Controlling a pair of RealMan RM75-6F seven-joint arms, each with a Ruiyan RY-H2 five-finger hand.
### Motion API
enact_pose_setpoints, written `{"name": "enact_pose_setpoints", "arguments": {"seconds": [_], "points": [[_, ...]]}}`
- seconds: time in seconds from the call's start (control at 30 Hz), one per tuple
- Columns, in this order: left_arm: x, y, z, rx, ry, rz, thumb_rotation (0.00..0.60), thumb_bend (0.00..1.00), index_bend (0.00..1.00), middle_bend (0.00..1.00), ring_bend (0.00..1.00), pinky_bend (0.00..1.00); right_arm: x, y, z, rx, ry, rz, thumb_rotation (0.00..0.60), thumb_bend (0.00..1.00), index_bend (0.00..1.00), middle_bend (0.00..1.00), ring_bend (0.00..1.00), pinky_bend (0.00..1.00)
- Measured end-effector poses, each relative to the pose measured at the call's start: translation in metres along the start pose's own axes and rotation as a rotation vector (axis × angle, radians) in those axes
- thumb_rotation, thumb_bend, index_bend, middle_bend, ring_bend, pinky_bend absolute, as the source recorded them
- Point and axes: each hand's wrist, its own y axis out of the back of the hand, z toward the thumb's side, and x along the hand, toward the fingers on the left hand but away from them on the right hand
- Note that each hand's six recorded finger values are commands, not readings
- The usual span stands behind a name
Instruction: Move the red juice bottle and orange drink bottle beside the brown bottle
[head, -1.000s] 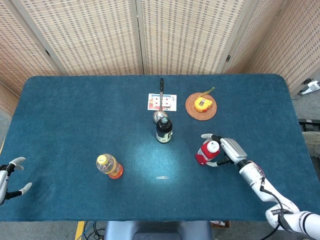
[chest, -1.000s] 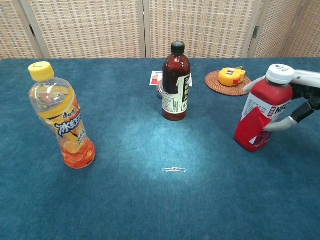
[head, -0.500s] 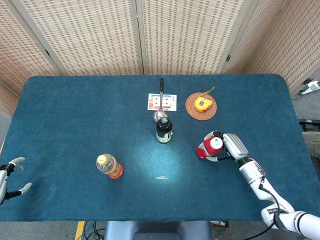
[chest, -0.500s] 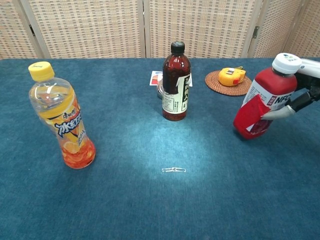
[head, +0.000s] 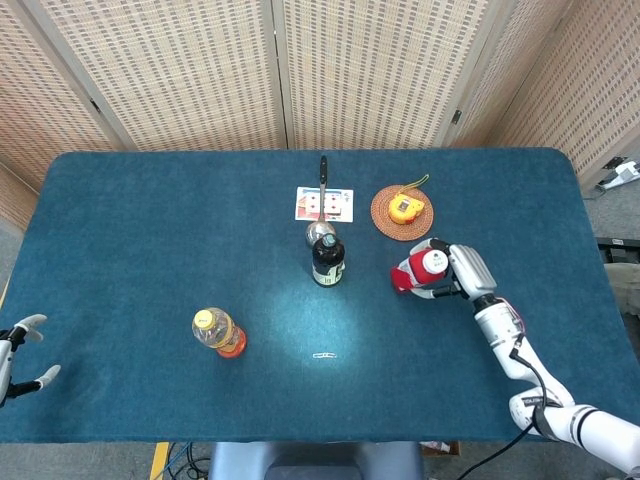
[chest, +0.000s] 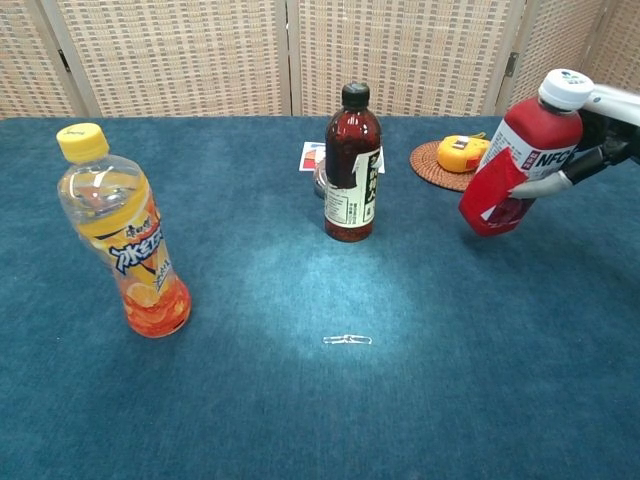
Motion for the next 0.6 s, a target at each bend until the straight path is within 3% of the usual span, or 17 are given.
{"name": "enact_pose_setpoints", "arguments": {"seconds": [0.6], "points": [[-0.001, 0.0, -0.005, 0.0, 0.016, -0.008, 0.6, 0.15, 0.45, 0.41, 0.37, 0.59, -0.029, -0.023, -0.005, -0.118, -0.038, 0.044, 0.6, 0.05, 0.45, 0.49, 0.46, 0.64]]}}
